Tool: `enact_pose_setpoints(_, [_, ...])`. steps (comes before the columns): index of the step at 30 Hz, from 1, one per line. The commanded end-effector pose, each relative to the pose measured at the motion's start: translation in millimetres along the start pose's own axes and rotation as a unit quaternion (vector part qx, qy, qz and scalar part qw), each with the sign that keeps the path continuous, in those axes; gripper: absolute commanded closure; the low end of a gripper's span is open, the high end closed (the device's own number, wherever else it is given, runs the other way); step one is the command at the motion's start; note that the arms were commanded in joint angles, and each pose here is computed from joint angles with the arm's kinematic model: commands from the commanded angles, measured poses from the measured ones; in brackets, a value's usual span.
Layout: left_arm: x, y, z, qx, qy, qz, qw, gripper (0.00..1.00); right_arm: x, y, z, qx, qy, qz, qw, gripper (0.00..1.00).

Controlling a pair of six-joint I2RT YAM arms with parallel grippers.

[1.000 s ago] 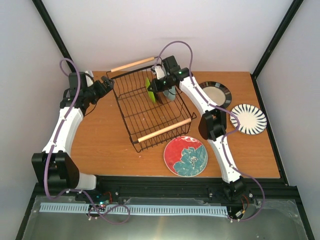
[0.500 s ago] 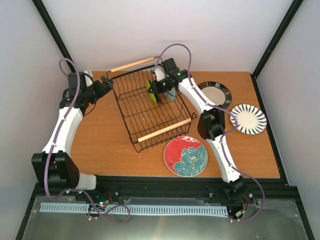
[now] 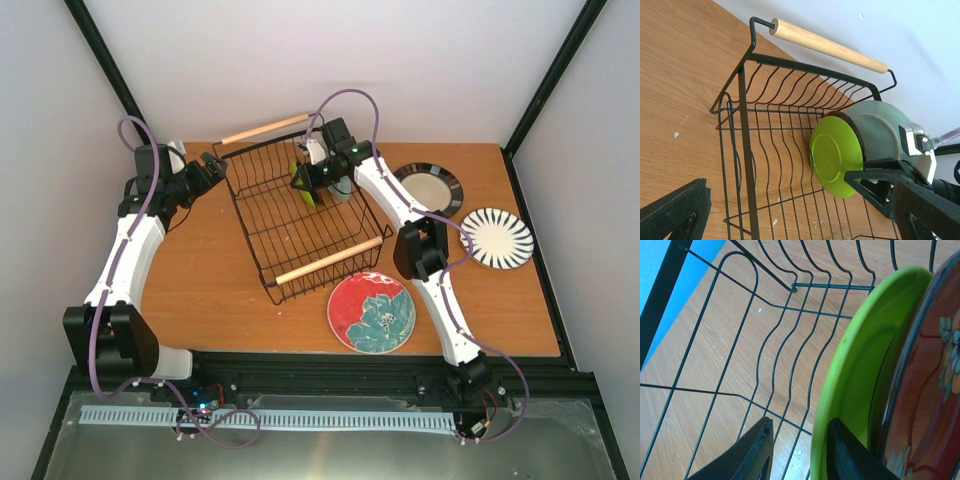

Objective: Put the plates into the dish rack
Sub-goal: Insert the plate into the dish rack.

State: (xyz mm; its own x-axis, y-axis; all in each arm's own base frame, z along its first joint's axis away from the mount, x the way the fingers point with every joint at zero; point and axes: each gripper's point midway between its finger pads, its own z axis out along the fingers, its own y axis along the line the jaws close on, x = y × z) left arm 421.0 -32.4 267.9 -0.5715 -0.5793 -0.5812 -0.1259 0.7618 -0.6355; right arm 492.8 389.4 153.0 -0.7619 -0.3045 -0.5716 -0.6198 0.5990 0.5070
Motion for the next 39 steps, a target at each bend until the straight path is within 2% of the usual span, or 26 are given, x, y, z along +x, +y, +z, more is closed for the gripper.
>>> enact_pose_setpoints(1, [-6.2,-7.9,-8.1,0.013,-0.008,0.011,1.0,0.0,-4.8,1.4,-13.3,0.019,-0.005,-0.011,1.0,0.68])
enact_pose_setpoints(13, [-5.4,-11.5,-11.4,0.021,-0.009,0.01,1.0,0.0,-11.5,-4.9,-48.4,0.033,-0.014,-0.003,0.999,0.65])
enact_pose_setpoints(26, [-7.1,-13.7,-15.9,0.022,-0.012,0.012,1.0,0.0,-21.9,30.2,-82.4,-0.004,-0.034,-0.016,0.999,0.65])
enact_pose_setpoints(32, [-5.3,-19.8,-28.4,0.027,-0.016,0.025,0.999,0.0,-24.4,48.3,-118.3,0.009,-0.049,-0.029,0.998,0.64])
enact_pose_setpoints(39, [39.2,-36.5,-48.5,0.04,0.025,0.064,0.997,0.0,13.2,52.9,-179.6,0.083,-0.049,-0.033,0.995,0.5])
